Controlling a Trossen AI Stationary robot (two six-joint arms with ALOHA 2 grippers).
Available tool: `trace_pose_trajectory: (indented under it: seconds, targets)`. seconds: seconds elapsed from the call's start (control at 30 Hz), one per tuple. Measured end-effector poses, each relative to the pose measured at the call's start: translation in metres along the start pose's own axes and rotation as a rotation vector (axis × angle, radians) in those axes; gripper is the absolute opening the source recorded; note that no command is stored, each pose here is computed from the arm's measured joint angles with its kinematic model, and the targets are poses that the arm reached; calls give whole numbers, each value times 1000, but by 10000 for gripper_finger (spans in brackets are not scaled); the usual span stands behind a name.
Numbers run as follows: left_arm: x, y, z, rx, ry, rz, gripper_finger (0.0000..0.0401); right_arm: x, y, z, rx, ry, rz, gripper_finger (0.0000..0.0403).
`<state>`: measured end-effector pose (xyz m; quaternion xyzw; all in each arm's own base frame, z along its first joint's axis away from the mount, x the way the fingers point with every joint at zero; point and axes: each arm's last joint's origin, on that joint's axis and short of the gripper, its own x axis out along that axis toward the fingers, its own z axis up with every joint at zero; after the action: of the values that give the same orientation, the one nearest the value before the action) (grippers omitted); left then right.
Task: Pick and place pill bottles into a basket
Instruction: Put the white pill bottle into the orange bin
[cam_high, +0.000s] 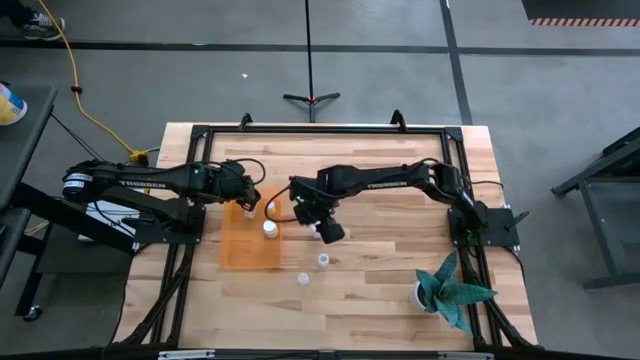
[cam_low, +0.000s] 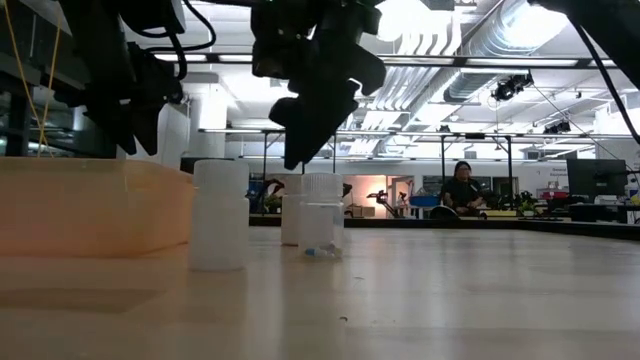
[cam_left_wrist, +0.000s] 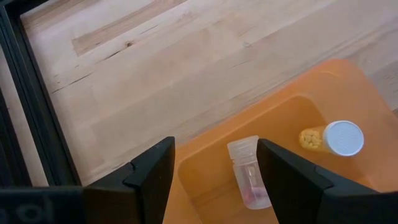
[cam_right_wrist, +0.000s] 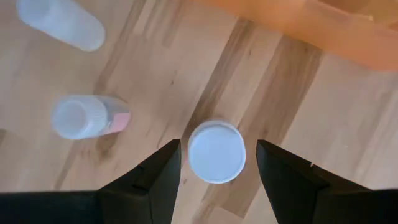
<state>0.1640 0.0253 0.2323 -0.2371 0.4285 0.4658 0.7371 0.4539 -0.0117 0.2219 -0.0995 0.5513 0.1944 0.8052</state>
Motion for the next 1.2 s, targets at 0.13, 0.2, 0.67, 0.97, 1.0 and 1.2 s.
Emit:
trace_pose_trajectory:
  seconds: [0.13, 0.2, 0.67, 0.97, 1.0, 1.2]
  targets:
    - [0, 0, 0, 0, 0, 0, 260, 5, 4, 2, -22, 39, -58, 200]
    - [0, 0, 0, 0, 0, 0, 259, 7, 5, 2, -24, 39, -53, 200]
    - [0, 0, 0, 0, 0, 0, 259, 28, 3, -1, -1, 93, -62, 193]
    - [0, 0, 0, 15, 0, 1, 260, 27, 6, 4, -72, 89, -117, 147]
    - [0, 0, 0, 20, 0, 1, 259, 25, 8, 4, -96, 94, -121, 147]
    - [0, 0, 0, 27, 0, 1, 259, -5, 15, 15, -148, -20, -157, 147]
